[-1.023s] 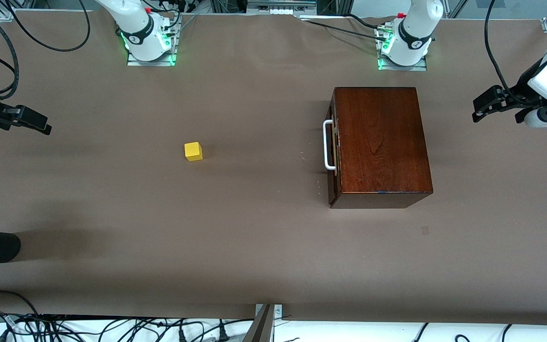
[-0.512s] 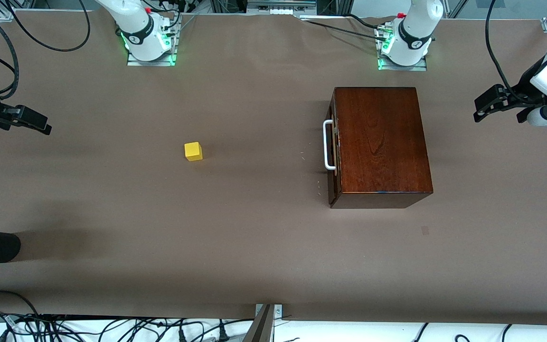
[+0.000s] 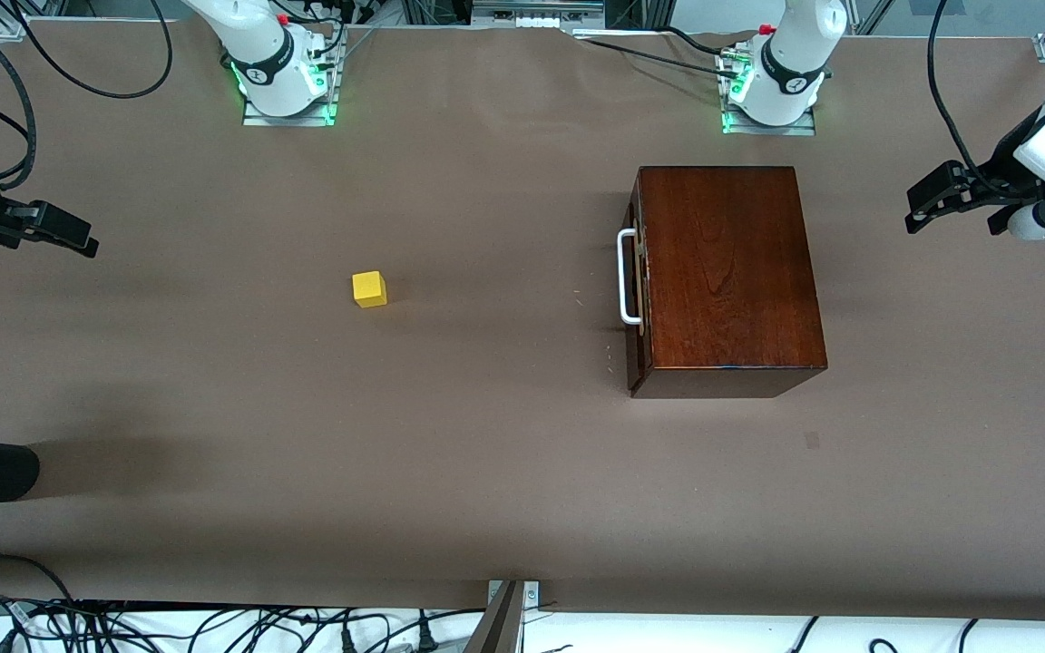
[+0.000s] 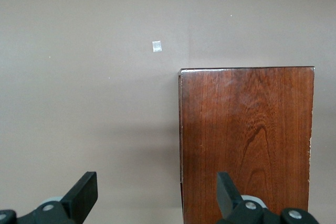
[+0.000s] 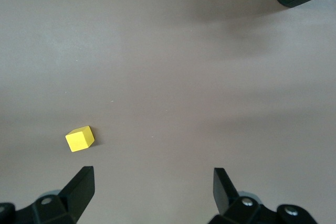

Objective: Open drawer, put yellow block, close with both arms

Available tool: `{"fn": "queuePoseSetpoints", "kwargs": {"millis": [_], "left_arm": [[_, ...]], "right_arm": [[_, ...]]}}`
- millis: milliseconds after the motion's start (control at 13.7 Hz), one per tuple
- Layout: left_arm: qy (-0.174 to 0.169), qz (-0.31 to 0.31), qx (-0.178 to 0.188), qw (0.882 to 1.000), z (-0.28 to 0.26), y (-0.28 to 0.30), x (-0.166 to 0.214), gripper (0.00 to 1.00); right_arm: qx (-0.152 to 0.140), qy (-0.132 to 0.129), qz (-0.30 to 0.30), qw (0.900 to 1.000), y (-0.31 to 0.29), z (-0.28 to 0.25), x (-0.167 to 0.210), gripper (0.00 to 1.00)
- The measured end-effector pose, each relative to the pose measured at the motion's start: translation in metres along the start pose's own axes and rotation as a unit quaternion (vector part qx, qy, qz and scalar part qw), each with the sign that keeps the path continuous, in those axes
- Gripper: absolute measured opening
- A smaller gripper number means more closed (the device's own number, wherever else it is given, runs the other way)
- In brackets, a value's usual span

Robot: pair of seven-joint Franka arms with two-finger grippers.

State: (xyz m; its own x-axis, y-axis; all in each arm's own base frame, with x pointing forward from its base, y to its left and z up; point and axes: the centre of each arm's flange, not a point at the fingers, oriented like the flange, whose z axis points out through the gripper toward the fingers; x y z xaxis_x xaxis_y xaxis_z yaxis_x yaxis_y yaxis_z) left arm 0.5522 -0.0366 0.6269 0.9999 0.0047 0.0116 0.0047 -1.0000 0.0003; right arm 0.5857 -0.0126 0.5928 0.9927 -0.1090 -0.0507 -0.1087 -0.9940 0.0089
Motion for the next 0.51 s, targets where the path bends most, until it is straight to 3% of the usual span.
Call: {"fn": "queuePoseSetpoints", "kwargs": {"millis": [512], "left_arm": [[0.016, 0.022, -0.001, 1.0, -0.017, 0.025, -0.005, 1.0]], "right_arm": [[0.0, 0.0, 0.0, 1.0, 0.0, 0.0, 0.0, 1.0]]}}
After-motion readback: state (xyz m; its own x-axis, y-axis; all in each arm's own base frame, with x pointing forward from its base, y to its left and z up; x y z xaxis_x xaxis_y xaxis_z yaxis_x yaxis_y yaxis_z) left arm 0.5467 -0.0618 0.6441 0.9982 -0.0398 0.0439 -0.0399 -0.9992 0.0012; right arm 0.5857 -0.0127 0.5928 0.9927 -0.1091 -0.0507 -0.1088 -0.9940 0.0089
